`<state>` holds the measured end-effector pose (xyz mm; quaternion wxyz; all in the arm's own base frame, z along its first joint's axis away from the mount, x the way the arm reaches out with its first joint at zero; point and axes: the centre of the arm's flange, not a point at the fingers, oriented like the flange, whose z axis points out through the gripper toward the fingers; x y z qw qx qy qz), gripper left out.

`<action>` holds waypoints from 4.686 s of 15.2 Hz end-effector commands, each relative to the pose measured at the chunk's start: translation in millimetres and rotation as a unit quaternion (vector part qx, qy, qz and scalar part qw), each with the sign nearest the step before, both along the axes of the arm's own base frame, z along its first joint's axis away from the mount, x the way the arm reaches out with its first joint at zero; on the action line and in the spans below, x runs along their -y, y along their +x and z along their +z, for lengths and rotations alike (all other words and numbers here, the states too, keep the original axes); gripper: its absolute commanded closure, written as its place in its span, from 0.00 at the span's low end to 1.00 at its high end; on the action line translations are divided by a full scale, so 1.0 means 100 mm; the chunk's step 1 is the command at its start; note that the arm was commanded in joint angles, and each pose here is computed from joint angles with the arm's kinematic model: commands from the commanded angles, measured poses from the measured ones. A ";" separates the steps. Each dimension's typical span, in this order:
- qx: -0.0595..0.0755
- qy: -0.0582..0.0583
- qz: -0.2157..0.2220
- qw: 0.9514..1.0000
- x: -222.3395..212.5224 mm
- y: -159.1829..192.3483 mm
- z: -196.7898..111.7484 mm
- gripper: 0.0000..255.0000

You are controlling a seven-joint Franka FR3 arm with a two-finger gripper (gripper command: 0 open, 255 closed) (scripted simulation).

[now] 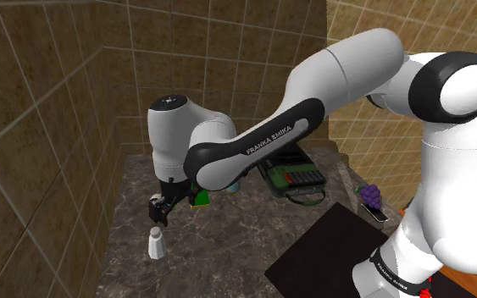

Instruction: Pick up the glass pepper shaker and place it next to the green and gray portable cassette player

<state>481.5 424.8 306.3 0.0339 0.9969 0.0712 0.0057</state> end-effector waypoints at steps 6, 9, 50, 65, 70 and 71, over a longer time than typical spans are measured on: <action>0.009 -0.014 0.015 1.000 -0.70 0.24 -0.49 0.00; 0.009 -0.014 0.015 1.000 -0.69 0.24 -0.65 0.00; 0.009 -0.014 0.015 1.000 -0.67 0.25 0.11 1.00; 0.009 -0.014 0.015 1.000 -0.67 0.25 0.91 1.00; 0.009 -0.014 0.015 1.000 -0.16 0.08 0.92 1.00; 0.009 -0.014 0.015 1.000 -0.04 0.04 0.92 1.00</action>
